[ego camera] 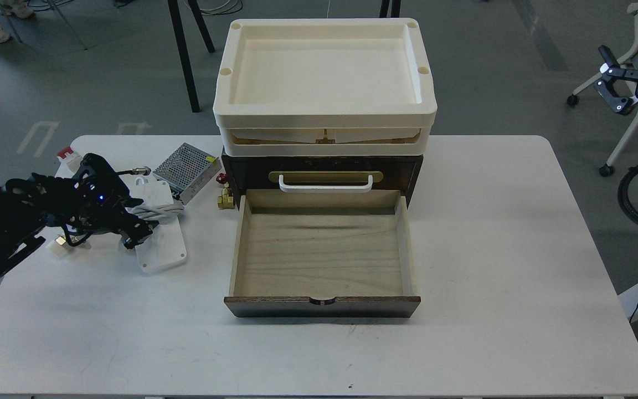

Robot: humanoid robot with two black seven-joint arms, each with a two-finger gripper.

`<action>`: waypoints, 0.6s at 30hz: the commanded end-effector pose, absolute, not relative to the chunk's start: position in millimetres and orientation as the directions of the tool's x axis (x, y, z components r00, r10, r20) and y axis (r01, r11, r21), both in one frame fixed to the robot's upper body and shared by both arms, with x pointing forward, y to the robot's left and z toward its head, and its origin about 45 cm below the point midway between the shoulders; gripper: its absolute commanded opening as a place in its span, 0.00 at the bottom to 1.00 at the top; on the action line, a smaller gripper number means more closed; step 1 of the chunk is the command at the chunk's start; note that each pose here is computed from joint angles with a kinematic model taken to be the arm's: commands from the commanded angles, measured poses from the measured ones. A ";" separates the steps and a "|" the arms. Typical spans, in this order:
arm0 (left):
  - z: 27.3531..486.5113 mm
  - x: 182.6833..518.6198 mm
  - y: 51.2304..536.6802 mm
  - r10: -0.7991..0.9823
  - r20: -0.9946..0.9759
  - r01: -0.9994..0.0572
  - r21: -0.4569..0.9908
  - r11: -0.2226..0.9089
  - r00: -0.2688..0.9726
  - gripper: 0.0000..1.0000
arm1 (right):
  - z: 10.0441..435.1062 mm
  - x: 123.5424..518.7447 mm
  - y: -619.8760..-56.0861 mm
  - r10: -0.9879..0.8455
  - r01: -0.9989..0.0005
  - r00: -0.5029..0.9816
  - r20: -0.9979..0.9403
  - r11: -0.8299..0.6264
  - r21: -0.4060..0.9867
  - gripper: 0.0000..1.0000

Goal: Put charging cable into cabinet
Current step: 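Close the left gripper on the white adapter's cable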

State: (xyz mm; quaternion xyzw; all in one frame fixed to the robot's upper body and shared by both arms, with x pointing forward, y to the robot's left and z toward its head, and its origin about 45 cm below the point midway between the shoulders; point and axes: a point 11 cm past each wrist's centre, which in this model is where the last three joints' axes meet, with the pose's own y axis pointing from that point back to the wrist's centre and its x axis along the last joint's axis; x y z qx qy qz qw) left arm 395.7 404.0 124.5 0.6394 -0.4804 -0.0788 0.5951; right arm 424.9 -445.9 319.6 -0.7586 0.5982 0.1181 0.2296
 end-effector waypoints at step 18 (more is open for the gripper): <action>165.2 404.5 418.6 -0.725 0.542 -0.601 0.768 0.221 0.426 0.00 | 310.7 420.1 -451.9 -0.859 -0.969 0.234 -0.455 -0.166 -0.185 1.00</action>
